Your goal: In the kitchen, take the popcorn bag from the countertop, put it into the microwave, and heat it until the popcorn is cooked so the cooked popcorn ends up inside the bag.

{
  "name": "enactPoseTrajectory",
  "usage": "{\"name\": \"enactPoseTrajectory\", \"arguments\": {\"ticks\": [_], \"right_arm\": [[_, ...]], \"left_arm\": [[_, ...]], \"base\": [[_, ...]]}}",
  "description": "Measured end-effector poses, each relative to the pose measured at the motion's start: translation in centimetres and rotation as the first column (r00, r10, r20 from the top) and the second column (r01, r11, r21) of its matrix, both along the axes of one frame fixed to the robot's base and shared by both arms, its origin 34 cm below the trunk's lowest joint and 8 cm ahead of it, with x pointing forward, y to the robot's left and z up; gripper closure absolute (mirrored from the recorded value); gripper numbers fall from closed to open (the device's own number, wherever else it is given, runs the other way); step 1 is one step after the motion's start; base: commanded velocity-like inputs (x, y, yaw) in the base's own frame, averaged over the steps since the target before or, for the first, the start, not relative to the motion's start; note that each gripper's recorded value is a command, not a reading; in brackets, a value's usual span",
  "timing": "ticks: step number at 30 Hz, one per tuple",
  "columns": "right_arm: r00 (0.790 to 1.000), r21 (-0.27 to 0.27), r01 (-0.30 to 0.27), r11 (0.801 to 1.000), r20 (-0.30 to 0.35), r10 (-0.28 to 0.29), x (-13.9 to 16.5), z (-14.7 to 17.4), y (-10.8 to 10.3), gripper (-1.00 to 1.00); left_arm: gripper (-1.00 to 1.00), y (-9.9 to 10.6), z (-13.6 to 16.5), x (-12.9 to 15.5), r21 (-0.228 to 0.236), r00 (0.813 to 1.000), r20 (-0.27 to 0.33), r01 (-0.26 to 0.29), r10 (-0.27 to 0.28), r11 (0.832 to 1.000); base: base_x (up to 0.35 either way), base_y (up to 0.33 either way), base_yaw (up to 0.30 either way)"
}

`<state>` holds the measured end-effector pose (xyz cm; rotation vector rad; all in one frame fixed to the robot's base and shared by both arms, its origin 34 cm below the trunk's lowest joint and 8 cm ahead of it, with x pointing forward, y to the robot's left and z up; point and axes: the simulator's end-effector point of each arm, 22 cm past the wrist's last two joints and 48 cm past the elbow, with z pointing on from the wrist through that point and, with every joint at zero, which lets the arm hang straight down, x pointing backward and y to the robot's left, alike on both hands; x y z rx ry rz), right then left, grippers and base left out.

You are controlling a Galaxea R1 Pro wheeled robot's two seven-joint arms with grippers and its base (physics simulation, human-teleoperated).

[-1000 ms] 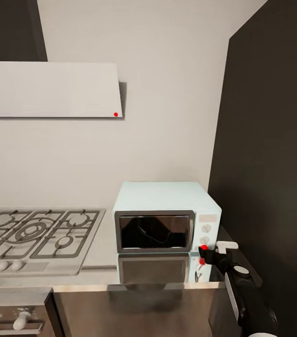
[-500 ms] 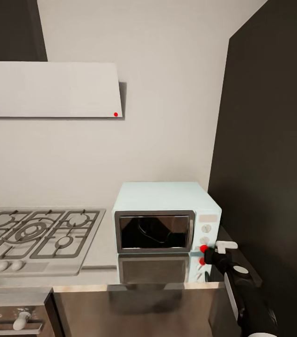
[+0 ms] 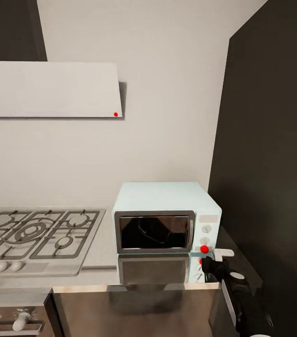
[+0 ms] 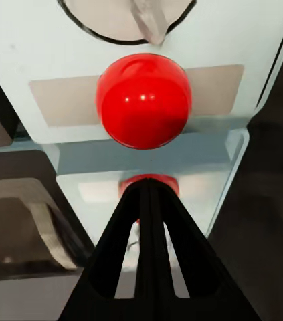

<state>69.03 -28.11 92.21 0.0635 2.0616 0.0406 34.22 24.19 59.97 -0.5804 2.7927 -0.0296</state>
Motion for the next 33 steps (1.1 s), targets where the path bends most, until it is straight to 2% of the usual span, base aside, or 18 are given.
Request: {"name": "enactPoseTrajectory", "arguments": {"ticks": [22,33], "right_arm": [[1.0,0.002,0.004,1.0,0.006,-0.004,-0.7,0.0,-0.2,1.0],[0.999,-0.005,-0.003,1.0,0.043,0.003,0.6,1.7,-0.2,1.0]], "left_arm": [[-1.0,0.0,0.2,-0.1,0.0,1.0,0.006,0.0,0.0,1.0],[-1.0,-0.1,0.0,0.0,0.0,1.0,-0.001,0.0,0.0,1.0]], "base": [[0.084,0.0,0.0],[-0.316,0.0,0.0]]}}
